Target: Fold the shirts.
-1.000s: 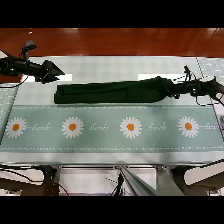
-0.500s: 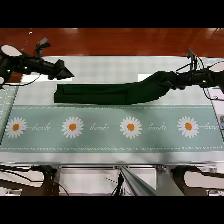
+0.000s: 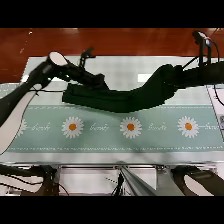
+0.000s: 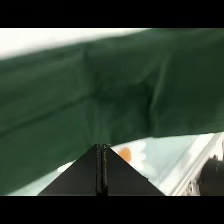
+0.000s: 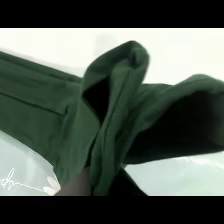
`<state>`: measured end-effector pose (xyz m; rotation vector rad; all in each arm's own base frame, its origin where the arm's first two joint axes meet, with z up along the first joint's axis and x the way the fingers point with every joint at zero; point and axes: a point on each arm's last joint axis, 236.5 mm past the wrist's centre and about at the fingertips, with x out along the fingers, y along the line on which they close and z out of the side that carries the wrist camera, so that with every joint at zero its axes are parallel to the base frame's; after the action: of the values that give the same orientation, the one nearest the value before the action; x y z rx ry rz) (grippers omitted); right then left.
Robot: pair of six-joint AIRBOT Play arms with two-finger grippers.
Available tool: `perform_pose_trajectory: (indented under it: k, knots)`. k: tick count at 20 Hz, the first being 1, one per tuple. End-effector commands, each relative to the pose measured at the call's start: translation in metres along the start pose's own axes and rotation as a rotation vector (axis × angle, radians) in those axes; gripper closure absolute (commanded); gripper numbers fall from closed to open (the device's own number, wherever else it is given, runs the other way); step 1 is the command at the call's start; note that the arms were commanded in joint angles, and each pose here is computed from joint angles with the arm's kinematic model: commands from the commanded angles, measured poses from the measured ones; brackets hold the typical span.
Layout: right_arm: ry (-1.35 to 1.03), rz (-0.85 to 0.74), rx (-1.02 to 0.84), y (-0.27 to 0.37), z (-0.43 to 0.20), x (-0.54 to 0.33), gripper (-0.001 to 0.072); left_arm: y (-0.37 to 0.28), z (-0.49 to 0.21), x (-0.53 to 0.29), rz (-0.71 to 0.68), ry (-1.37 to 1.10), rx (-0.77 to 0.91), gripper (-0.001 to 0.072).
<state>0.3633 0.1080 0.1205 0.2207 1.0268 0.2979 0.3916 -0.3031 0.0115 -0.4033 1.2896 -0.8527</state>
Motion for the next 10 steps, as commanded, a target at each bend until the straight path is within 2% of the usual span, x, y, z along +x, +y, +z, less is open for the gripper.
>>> perform_pose_trajectory:
  k: [1, 5, 10]
  knots:
    - [-0.085, -0.062, 0.003, 0.014, -0.001, -0.035, 0.0682, -0.014, -0.056, 0.051, 0.0, 0.123, -0.004, 0.0682]
    - [-0.057, -0.012, -0.007, 0.045, -0.023, -0.051, 0.0682, -0.025, -0.09, 0.09, -0.003, 0.143, -0.025, 0.0682]
    - [-0.015, 0.008, -0.005, 0.07, -0.051, -0.067, 0.0682, -0.045, -0.082, 0.11, -0.009, 0.068, -0.001, 0.0682]
